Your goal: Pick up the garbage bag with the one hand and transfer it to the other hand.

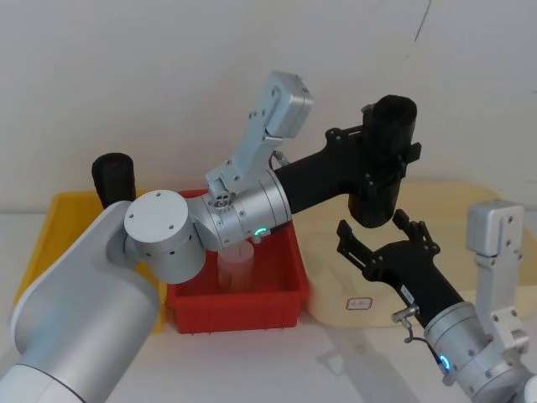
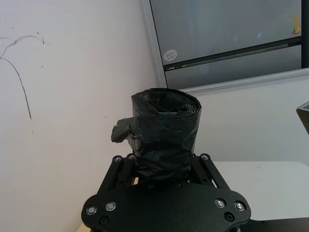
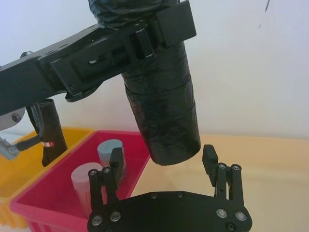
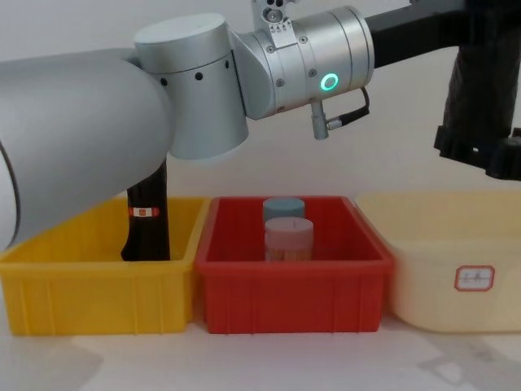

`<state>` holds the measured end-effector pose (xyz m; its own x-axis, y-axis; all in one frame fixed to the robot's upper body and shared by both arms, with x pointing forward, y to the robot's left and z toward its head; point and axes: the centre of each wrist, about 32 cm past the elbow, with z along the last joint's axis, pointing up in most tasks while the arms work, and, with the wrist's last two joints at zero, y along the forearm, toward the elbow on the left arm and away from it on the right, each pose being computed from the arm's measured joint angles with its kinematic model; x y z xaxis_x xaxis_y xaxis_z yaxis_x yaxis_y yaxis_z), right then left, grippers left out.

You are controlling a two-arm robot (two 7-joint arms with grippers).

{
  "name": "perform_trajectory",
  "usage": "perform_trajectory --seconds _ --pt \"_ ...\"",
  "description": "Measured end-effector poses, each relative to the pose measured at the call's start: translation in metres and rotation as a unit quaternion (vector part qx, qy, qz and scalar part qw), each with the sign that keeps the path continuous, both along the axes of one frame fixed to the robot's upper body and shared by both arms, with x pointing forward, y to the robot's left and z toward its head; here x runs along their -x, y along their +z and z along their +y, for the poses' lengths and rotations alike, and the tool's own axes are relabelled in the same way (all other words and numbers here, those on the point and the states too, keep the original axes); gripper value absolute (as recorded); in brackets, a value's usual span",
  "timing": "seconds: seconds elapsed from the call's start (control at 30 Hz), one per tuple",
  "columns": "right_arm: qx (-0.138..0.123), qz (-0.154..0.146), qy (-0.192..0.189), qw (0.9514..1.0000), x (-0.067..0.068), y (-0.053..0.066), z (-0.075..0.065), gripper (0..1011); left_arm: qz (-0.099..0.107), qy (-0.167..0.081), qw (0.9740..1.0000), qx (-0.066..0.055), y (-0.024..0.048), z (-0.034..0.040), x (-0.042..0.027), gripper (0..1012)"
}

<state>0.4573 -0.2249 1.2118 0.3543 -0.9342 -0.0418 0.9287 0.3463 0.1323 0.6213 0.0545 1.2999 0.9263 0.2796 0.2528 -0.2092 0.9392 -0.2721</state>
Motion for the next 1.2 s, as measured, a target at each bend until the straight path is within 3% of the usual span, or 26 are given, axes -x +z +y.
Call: perform_trajectory --seconds 0.73,1.2 --pt "-0.008 -0.015 -0.002 0.9999 -0.011 0.002 0.0 1000 0.0 0.0 1.0 0.0 0.0 0.0 0.0 391" --pt "-0.011 0.0 -0.003 0.9999 -0.019 0.006 0.004 1000 0.0 0.0 1.0 0.0 0.0 0.0 0.0 391"
